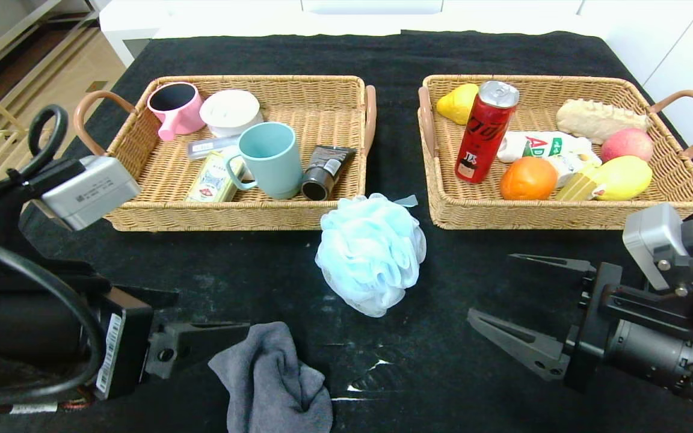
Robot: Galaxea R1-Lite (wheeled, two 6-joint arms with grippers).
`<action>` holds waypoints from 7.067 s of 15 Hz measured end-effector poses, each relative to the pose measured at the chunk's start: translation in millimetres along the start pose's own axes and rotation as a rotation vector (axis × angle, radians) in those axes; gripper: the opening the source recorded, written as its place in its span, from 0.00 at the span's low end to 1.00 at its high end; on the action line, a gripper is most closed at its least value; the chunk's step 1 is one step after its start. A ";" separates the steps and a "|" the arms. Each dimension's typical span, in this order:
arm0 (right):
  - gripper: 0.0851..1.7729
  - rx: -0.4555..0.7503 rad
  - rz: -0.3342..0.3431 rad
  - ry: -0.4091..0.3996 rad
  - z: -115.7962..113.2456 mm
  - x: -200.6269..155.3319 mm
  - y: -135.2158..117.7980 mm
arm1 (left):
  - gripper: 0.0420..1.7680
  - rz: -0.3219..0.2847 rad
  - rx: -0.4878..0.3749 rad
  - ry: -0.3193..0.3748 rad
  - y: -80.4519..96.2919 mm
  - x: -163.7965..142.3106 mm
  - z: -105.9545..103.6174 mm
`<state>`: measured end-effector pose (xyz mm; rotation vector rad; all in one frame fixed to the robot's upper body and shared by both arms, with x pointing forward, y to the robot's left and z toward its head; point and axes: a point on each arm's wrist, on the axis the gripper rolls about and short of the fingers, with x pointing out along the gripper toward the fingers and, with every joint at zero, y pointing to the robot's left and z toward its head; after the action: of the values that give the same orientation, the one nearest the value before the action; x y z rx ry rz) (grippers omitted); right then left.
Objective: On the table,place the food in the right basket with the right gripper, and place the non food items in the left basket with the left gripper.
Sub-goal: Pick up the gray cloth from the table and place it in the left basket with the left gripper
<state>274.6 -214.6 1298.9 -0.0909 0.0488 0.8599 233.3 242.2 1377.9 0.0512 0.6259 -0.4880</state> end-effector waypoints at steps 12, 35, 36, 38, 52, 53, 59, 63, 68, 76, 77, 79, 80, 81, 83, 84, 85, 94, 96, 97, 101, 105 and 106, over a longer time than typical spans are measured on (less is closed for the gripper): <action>0.96 0.005 0.001 0.016 -3.6 4.0 -0.4 | 0.97 0.050 0.178 0.190 -18.4 34.2 -36.2; 0.96 0.004 0.006 0.020 -4.7 4.4 0.4 | 0.97 0.105 0.230 0.339 -30.9 96.7 -42.9; 0.96 0.004 0.006 0.020 -4.7 4.4 0.4 | 0.92 0.105 0.230 0.341 -31.0 97.4 -43.1; 0.96 0.004 0.006 0.020 -4.6 4.4 0.4 | 0.73 0.105 0.231 0.347 -30.8 98.1 -44.4; 0.96 0.006 0.009 0.024 -5.5 4.9 0.8 | 0.09 0.107 0.228 0.356 -30.6 99.6 -46.1; 0.96 0.005 0.010 0.023 -5.4 4.8 0.8 | 0.09 0.107 0.227 0.358 -30.5 99.8 -46.8; 0.96 0.007 0.009 0.027 -6.2 5.0 0.7 | 0.09 0.092 0.217 0.350 -31.2 98.8 -44.1; 0.96 0.006 0.008 0.026 -5.8 5.1 0.6 | 0.09 0.082 0.198 0.237 -32.6 90.6 -31.4; 0.96 0.008 0.009 0.035 -7.9 6.5 0.4 | 0.09 0.063 0.142 0.111 -29.2 66.8 -17.8; 0.96 0.006 0.011 0.047 -10.9 8.7 0.3 | 0.09 0.128 0.013 -0.120 -8.3 40.2 16.1; 0.96 0.006 0.011 0.047 -10.9 8.7 0.3 | 0.09 0.139 0.007 -0.129 -4.9 37.6 18.0; 0.96 0.006 0.010 0.047 -10.9 8.6 0.3 | 0.09 0.165 0.005 -0.155 2.5 31.3 23.4; 0.96 0.006 0.010 0.048 -11.0 8.6 0.4 | 0.09 0.178 0.006 -0.170 6.0 27.8 26.1; 0.96 0.006 0.010 0.047 -11.1 8.5 0.4 | 0.09 0.191 0.005 -0.188 9.1 23.5 29.4; 0.96 0.007 0.010 0.048 -11.2 8.6 0.4 | 0.09 0.224 0.012 -0.221 15.7 15.7 35.5; 0.96 0.007 0.009 0.048 -11.2 8.6 0.4 | 0.09 0.245 0.020 -0.231 20.0 12.7 36.9; 0.96 0.006 0.010 0.048 -11.2 8.6 0.4 | 0.09 0.267 0.018 -0.245 24.9 9.7 38.8; 0.96 0.007 0.008 0.050 -11.4 9.1 0.0 | 0.09 0.392 -0.066 -0.321 77.2 -3.7 63.6; 0.96 0.007 0.007 0.050 -11.5 9.4 -0.3 | 0.09 0.410 -0.076 -0.339 85.0 -2.4 73.7; 0.96 0.007 0.007 0.051 -11.8 9.5 -0.3 | 0.09 0.415 -0.076 -0.354 87.4 -1.7 80.8; 0.96 0.007 0.007 0.049 -11.4 9.6 -0.3 | 0.09 0.431 -0.073 -0.416 94.3 0.2 107.5; 0.96 0.006 0.006 0.047 -10.9 9.2 -0.4 | 0.09 0.452 -0.080 -0.426 106.4 12.5 123.1; 0.96 0.006 0.005 0.046 -10.7 9.2 -0.6 | 0.09 0.455 -0.082 -0.424 108.6 16.4 125.2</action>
<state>281.0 -209.1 1287.6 -0.1048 0.0951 0.8630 362.9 307.6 1459.6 0.0109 0.2040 -0.0253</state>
